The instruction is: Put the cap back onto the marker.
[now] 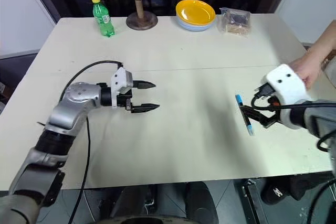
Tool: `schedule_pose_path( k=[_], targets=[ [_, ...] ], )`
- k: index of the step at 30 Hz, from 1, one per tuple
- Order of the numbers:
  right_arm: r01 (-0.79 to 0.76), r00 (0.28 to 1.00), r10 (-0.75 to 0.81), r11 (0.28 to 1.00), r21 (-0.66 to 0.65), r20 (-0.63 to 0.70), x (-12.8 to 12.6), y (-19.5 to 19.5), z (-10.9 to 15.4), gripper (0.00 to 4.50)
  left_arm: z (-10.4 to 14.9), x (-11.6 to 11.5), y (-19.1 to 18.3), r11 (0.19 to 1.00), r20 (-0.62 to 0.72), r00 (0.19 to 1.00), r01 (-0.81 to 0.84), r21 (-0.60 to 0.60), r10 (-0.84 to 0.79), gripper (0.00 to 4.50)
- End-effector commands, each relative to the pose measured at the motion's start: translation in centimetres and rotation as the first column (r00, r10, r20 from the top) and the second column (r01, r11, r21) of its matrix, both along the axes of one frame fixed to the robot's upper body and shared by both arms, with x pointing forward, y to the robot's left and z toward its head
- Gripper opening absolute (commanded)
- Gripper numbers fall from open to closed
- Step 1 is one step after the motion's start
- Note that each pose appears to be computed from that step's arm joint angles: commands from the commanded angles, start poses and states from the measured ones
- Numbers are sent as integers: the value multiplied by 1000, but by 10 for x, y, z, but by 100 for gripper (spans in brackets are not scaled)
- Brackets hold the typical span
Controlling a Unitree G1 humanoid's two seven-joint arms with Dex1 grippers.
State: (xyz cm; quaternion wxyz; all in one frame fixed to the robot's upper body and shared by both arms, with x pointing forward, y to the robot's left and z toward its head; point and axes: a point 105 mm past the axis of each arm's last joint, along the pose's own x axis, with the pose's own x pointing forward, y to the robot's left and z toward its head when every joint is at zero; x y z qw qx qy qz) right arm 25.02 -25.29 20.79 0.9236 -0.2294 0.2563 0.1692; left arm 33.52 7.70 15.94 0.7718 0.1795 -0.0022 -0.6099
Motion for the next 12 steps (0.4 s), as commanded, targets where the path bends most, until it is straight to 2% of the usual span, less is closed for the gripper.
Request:
schedule_pose_path(
  k=[1,12],
  targets=[
    [-17,1000,17,1000,-13,3,-12,3,8,444,14,7,-14,998,84,995,61,-16,-60,390],
    [-12,998,12,1000,-6,-54,-31,7,-2,444,19,13,-42,984,132,977,175,-38,-169,390]
  ],
)
